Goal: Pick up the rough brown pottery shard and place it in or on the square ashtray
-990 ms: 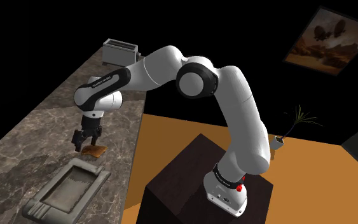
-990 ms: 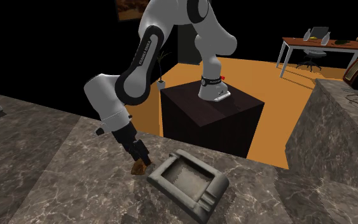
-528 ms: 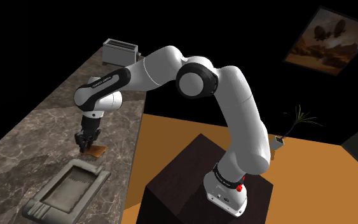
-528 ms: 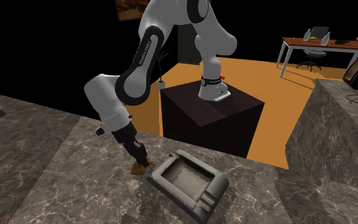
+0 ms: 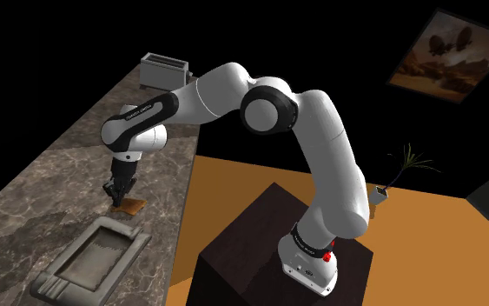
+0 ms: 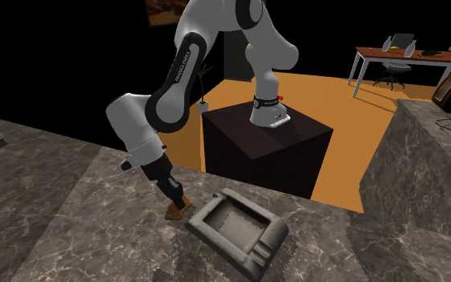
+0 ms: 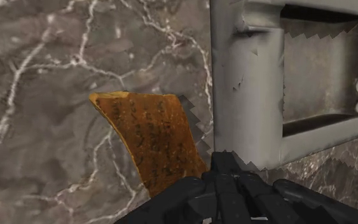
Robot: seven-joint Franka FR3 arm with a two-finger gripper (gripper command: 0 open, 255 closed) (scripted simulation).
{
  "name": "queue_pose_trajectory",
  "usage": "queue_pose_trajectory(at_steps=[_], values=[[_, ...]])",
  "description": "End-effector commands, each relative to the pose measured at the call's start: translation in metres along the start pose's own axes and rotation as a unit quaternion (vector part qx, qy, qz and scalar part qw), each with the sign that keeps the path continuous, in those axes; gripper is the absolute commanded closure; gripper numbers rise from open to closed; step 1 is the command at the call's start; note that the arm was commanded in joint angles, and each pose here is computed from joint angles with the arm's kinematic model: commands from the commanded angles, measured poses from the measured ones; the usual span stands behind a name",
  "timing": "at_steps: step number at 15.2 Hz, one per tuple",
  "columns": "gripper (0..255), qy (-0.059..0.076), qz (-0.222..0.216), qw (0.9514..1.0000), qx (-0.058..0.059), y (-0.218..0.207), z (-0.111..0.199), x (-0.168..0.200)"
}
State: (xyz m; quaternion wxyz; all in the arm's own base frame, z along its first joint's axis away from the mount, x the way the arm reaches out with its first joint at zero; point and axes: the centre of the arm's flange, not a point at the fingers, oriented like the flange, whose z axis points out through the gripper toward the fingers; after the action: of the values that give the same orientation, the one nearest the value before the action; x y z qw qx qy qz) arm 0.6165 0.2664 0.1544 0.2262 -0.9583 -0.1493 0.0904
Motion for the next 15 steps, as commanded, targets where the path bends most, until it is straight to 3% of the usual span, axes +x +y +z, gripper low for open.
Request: queue_pose_trajectory(at_steps=[1,2,3,4,11,15], values=[[0,0.0,0.0,1.0,0.0,0.0,0.0,0.0],[0,0.031,-0.053,0.9926,-0.104,-0.02,0.004,-0.018],[0,0.062,-0.106,0.9707,-0.207,-0.037,0.013,-0.038],[0,0.077,-0.133,0.9536,-0.259,-0.044,0.02,-0.049],[0,0.077,-0.133,0.9536,-0.259,-0.027,0.052,-0.041],[0,0.077,-0.133,0.9536,-0.259,-0.025,0.054,-0.04]])
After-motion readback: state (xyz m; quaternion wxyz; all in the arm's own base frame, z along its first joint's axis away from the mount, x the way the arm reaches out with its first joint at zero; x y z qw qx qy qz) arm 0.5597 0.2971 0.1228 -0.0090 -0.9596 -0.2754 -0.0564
